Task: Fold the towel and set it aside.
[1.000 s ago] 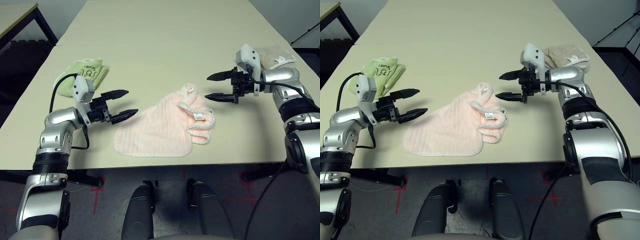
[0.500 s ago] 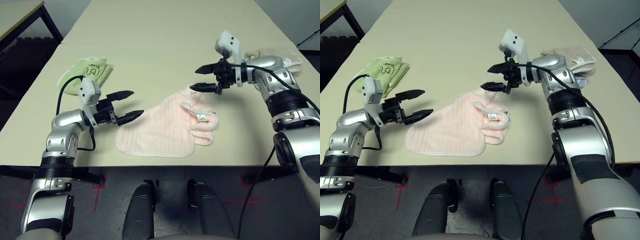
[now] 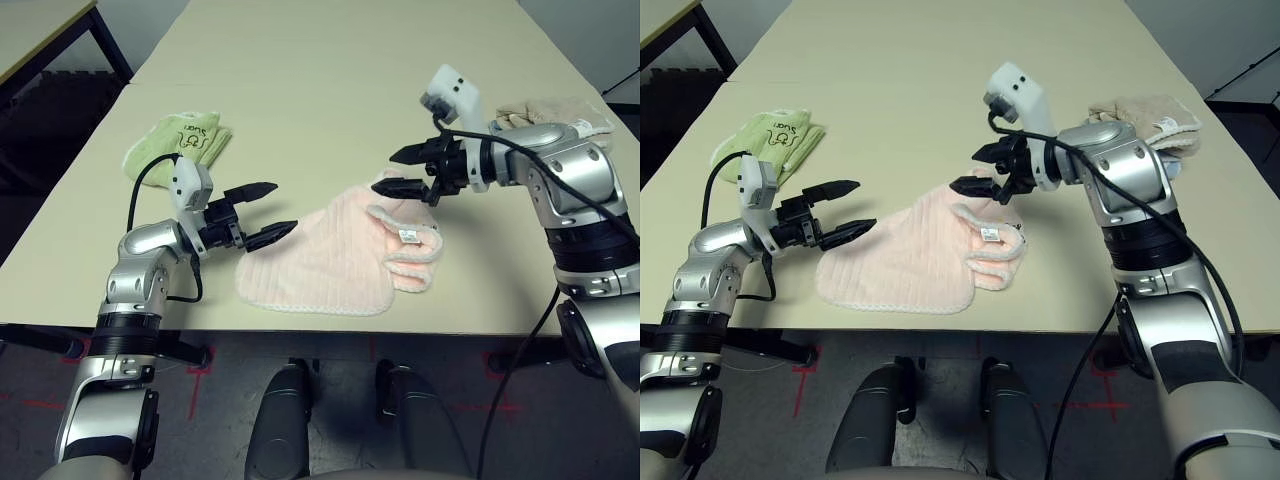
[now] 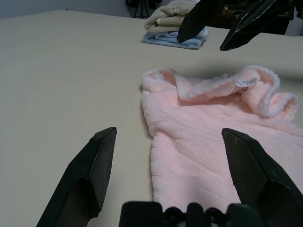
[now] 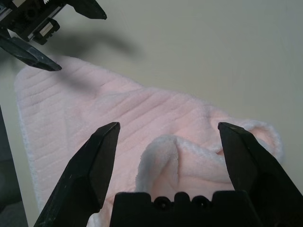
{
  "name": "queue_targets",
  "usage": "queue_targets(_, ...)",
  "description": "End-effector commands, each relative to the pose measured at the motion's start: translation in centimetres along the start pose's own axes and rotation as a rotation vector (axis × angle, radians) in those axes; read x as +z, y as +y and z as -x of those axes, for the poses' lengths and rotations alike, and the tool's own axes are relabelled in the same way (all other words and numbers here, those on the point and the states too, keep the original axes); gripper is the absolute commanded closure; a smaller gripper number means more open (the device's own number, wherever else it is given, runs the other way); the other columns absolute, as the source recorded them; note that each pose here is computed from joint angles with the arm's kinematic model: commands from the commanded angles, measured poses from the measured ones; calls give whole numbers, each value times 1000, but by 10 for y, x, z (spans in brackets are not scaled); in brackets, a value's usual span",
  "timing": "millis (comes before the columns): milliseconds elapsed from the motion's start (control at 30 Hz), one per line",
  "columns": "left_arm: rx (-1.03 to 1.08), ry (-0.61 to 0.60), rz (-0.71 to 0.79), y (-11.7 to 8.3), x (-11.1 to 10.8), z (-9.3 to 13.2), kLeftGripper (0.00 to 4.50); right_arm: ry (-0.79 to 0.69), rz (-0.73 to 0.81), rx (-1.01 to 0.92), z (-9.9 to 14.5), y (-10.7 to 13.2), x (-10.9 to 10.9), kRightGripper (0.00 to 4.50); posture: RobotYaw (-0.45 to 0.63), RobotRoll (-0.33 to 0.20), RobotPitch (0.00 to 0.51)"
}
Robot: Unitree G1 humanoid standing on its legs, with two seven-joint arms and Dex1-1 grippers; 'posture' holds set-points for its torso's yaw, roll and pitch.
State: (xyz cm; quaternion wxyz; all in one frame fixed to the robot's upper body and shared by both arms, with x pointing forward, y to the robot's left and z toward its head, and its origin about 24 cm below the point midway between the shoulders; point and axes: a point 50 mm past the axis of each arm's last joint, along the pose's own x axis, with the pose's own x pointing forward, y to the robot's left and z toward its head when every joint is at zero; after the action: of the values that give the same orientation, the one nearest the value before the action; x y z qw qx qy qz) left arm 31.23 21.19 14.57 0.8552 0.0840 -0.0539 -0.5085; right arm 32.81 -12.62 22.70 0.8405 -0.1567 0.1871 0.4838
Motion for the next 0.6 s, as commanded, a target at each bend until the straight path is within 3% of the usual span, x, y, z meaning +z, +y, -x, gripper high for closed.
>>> queue_targets(33,-14,6,-11,0,0,-4,0,61,-43,-13,-3,10,-2,18,13,0,160)
queue_targets(300,-19,3,-20,0,2,-7,0,137,-80,-32,-10,19,-2,18,19,0,160)
queue_targets(600,-21,3,-29,0,3,-7,0,207,21,-78,-27,18,-15,18,32,0,161)
